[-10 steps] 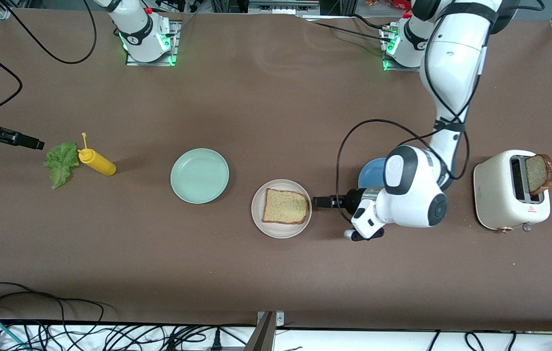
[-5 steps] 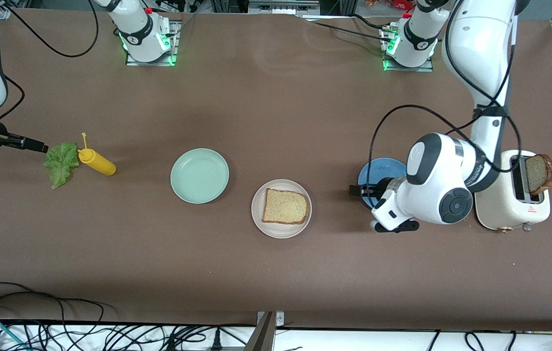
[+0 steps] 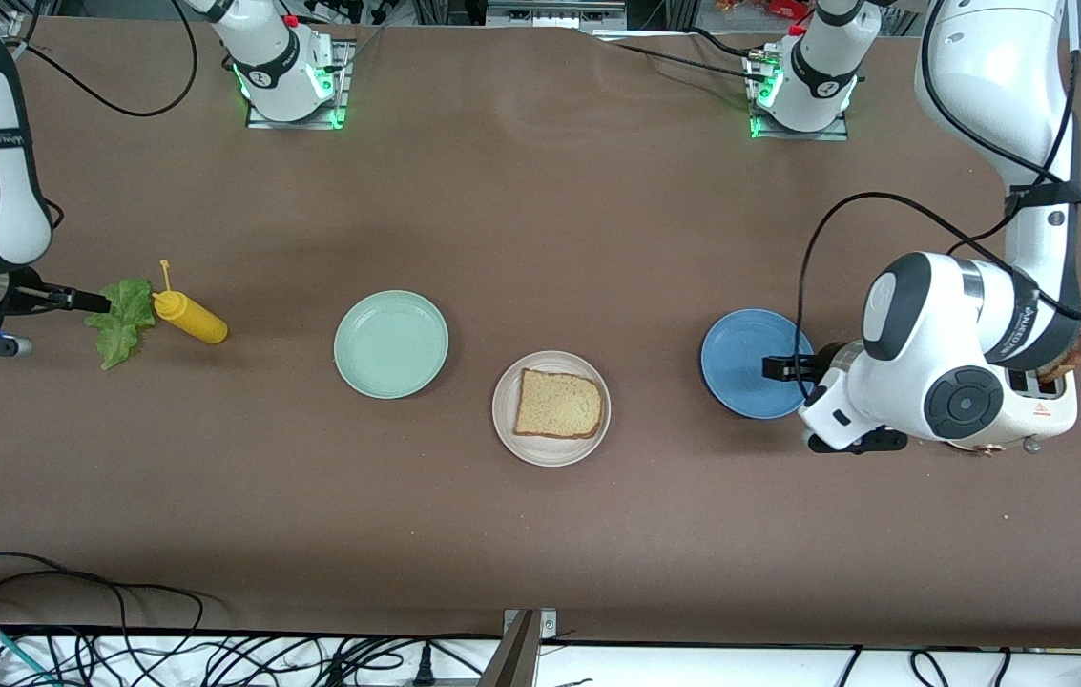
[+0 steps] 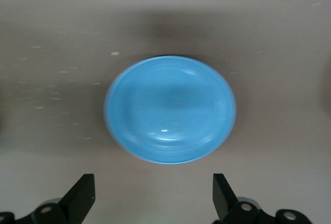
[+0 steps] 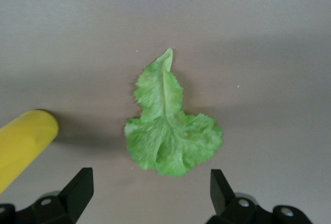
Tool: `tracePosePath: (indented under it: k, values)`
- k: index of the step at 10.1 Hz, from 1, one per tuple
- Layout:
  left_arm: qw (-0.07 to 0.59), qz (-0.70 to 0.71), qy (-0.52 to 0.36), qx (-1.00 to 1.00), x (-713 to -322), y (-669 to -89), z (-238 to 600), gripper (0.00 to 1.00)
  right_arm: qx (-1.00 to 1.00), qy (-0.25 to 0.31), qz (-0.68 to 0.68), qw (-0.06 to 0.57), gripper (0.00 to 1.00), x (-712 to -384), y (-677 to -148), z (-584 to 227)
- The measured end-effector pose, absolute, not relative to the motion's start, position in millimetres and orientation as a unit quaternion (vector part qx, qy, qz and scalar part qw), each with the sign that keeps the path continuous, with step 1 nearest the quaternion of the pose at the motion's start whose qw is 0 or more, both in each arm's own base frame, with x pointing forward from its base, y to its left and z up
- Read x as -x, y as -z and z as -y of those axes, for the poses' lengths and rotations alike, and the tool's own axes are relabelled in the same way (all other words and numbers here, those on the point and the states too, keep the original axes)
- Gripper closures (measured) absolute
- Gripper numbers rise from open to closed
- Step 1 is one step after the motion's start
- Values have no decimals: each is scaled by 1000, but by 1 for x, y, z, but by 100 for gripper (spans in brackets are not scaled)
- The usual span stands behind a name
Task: Make sandwich on beige plate with both arms
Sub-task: 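Open the left gripper and withdraw while the right gripper reaches the lettuce, then grasp the green lettuce leaf with the right gripper and lift it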
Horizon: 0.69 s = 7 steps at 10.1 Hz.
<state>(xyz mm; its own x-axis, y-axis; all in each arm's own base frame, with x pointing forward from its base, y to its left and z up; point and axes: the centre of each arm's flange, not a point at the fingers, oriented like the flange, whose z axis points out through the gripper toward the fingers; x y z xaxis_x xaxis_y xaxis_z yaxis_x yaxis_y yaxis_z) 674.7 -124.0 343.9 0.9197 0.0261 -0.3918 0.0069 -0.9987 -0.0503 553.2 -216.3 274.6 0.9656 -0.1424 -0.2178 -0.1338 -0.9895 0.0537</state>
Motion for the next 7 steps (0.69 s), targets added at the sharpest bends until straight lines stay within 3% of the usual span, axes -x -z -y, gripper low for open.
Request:
tracePosePath:
  k: [5, 7]
  values:
    - [28, -6, -190, 981, -676, -381, 56, 0, -995, 81, 58, 28, 0, -561, -220, 221]
    - [25, 3, -183, 983, -668, -400, 44, 0, -996, 64, 60, -4, 0, -557, -189, 222]
